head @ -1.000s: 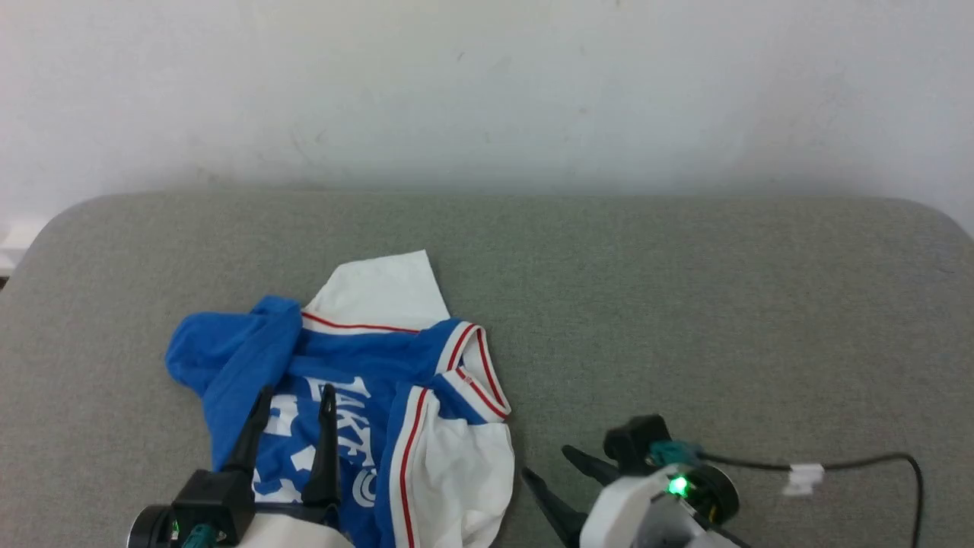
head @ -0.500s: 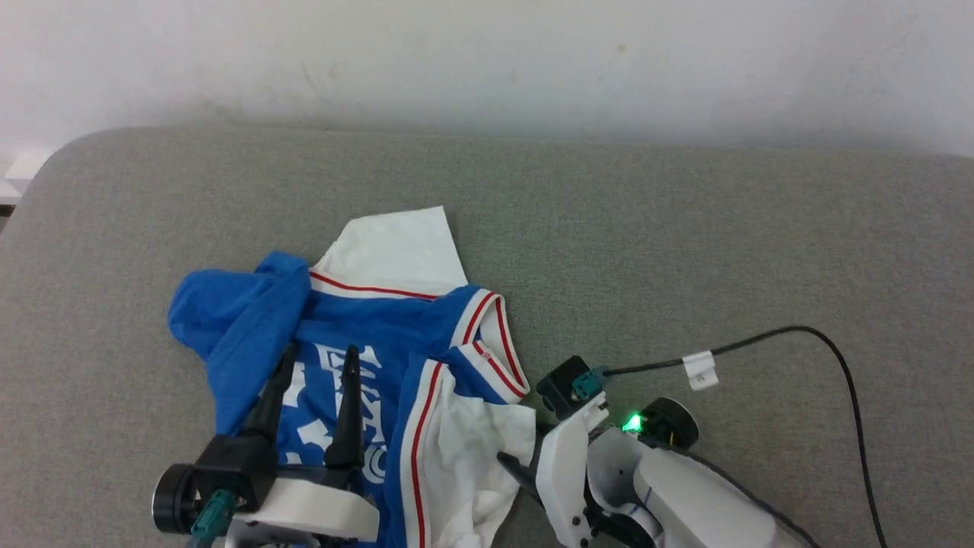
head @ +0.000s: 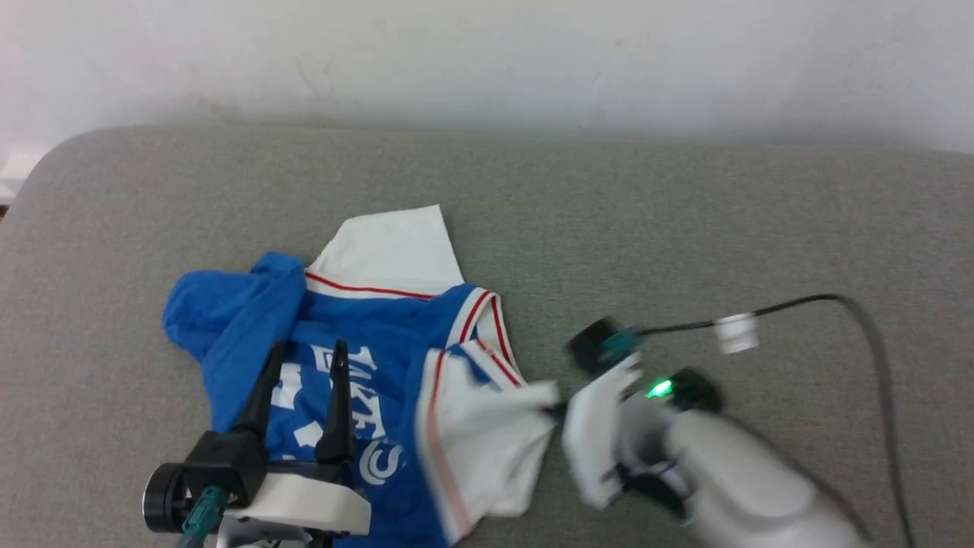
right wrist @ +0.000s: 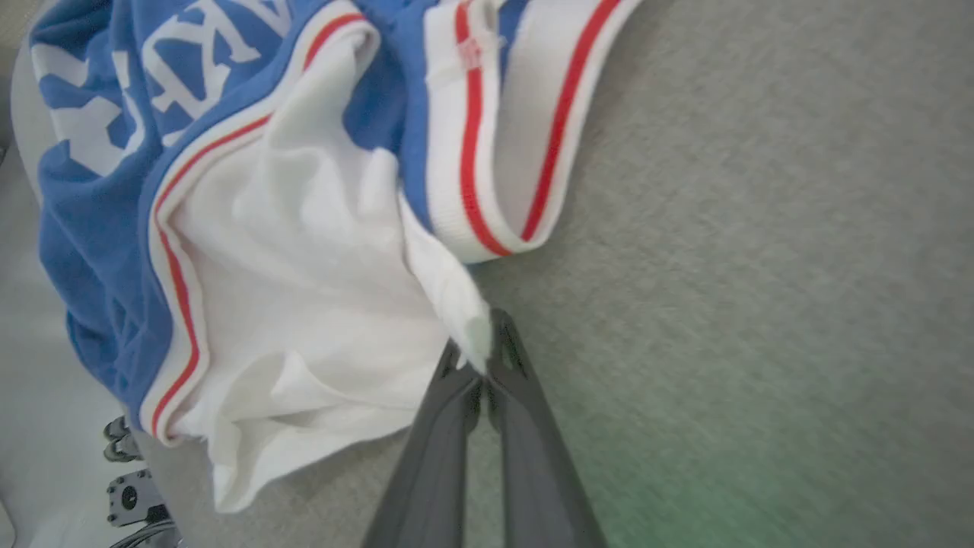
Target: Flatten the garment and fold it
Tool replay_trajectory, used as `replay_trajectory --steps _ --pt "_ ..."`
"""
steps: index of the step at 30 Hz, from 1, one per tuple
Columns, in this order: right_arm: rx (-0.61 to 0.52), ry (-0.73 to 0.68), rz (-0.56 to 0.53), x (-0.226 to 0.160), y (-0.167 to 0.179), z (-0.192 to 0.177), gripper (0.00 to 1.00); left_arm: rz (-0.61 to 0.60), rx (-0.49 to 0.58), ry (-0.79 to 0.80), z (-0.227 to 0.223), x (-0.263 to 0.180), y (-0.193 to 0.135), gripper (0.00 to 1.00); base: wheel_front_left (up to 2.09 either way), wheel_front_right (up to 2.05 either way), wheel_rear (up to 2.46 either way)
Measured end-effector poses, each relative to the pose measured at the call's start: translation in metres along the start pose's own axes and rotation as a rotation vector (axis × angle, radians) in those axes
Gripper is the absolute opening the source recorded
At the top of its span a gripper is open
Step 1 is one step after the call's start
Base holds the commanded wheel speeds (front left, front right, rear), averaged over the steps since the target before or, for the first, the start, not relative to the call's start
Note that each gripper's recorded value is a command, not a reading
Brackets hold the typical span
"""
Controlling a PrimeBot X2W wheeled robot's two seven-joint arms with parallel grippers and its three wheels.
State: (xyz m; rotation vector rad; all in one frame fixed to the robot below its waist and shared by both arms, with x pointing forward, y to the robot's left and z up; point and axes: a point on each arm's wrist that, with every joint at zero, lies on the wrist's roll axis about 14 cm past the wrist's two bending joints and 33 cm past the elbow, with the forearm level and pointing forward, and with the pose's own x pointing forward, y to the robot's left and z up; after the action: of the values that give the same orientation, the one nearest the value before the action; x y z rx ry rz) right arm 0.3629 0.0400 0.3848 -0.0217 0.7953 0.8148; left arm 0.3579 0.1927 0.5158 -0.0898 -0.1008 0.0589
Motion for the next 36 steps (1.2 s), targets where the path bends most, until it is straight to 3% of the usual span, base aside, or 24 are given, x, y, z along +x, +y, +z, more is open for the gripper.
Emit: replay_trajectory --steps 6,11,15,19,20,21,22,30,36 --pt "0.068 -0.231 -0.303 -0.076 -0.121 0.035 0.0 -0.019 -0.008 0.001 -0.001 -0.004 -0.006 1.0 0.0 0.0 0.0" --pt "0.231 -0.247 -0.587 -0.161 -0.206 -0.015 0.0 -0.052 -0.012 -0.005 0.0 -0.002 -0.016 1.0 0.0 0.0 0.0" --pt "0.399 -0.183 -0.749 -0.211 -0.232 -0.087 0.0 -0.073 -0.016 -0.006 0.0 0.0 -0.021 1.0 0.0 0.0 0.0" --pt "0.507 -0.144 -0.816 -0.228 -0.222 -0.134 0.0 -0.081 -0.006 0.004 -0.003 -0.001 -0.023 1.0 0.0 0.0 0.0" --pt "0.515 -0.15 -0.82 -0.228 -0.217 -0.138 0.04 -0.083 -0.004 0.009 -0.005 -0.001 -0.023 1.0 0.0 0.0 0.0" --pt "0.525 -0.165 -0.823 -0.227 -0.213 -0.138 0.39 -0.086 -0.003 0.016 -0.007 -0.001 -0.024 1.0 0.0 0.0 0.0" --pt "0.528 -0.188 -0.825 -0.227 -0.209 -0.135 1.0 -0.092 0.001 0.023 -0.009 -0.002 -0.025 1.0 0.0 0.0 0.0" --pt "0.334 -0.56 -0.948 -0.268 -0.198 -0.068 1.0 -0.129 0.018 0.08 -0.016 -0.005 -0.029 1.0 0.0 0.0 0.0" --pt "0.238 -0.668 -0.904 -0.264 -0.164 -0.043 1.0 -0.208 0.009 0.274 -0.042 0.003 -0.049 1.0 0.0 0.0 0.0"
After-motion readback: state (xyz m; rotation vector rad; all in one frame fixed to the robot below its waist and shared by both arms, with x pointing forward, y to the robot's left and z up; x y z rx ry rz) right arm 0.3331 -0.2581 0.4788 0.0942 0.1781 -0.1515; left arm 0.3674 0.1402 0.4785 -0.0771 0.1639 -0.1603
